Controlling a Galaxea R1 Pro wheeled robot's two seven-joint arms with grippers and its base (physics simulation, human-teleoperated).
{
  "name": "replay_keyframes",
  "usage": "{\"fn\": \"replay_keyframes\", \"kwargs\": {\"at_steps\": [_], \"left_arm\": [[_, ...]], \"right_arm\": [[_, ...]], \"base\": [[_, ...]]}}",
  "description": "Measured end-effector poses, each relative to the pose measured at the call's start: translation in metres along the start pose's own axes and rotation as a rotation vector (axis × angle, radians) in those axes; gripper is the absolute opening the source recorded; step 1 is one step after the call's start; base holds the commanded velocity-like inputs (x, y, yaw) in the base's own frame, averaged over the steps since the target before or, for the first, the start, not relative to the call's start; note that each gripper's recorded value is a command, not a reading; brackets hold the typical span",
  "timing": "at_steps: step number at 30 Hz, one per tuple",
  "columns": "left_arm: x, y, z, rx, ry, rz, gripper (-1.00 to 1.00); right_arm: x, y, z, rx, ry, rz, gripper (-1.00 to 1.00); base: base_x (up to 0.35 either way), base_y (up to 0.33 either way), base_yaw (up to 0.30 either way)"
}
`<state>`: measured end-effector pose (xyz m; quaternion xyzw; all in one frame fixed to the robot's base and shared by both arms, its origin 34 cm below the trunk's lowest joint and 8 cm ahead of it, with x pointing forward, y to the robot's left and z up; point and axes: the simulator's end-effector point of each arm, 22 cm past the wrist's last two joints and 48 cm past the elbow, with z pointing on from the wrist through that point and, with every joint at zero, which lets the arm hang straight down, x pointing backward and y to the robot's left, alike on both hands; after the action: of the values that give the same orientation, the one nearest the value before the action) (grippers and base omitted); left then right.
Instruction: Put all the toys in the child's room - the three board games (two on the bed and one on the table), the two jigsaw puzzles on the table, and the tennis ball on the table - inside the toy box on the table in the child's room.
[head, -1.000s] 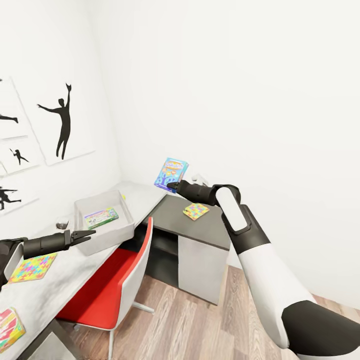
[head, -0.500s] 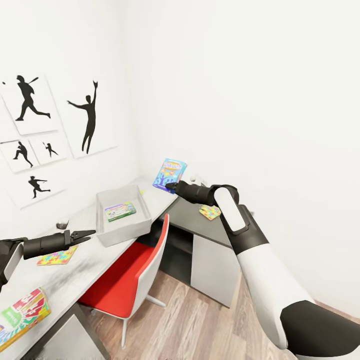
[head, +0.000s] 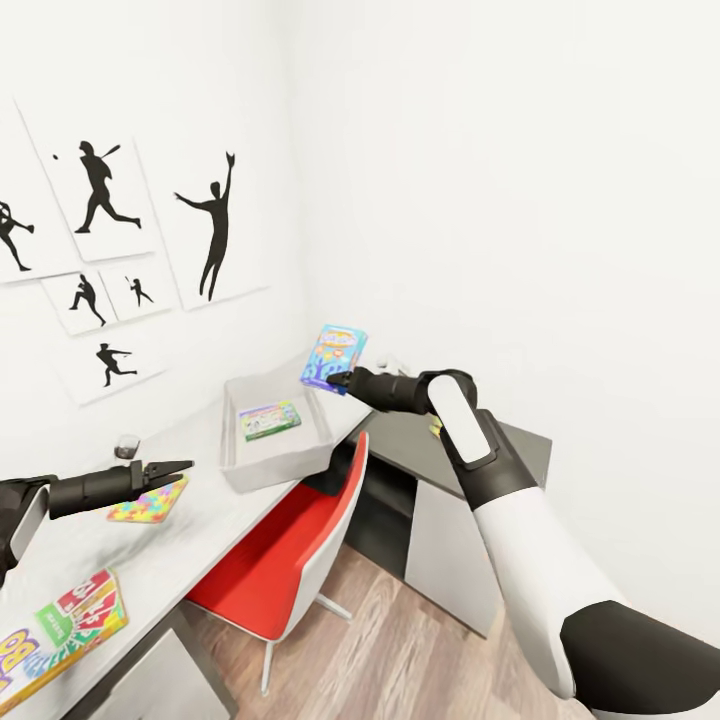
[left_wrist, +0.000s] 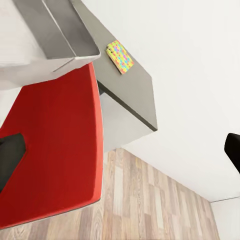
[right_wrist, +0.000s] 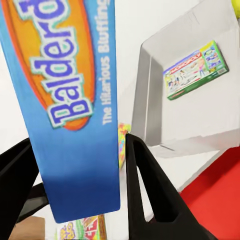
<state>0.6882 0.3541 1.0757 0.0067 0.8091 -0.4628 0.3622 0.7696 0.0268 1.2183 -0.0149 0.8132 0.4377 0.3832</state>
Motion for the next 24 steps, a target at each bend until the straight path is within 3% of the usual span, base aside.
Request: {"fn": "replay_keyframes", "kwargs": {"at_steps": [15,24], "left_arm": [[0.007,0.008,0.007,-0.002,0.013,-0.012,1.0],[0.01,0.012,0.01,-0.005,0.02,-0.018,1.0]], "right_arm": [[0.048,-0.013,0.009,0.021,0.184,-0.02,-1.0],[0.049,-0.023,0.009,0.031,0.191,-0.013,-1.0]], "base": [[0.079,0.019,0.19],[0.093,-0.036,0.118]]}}
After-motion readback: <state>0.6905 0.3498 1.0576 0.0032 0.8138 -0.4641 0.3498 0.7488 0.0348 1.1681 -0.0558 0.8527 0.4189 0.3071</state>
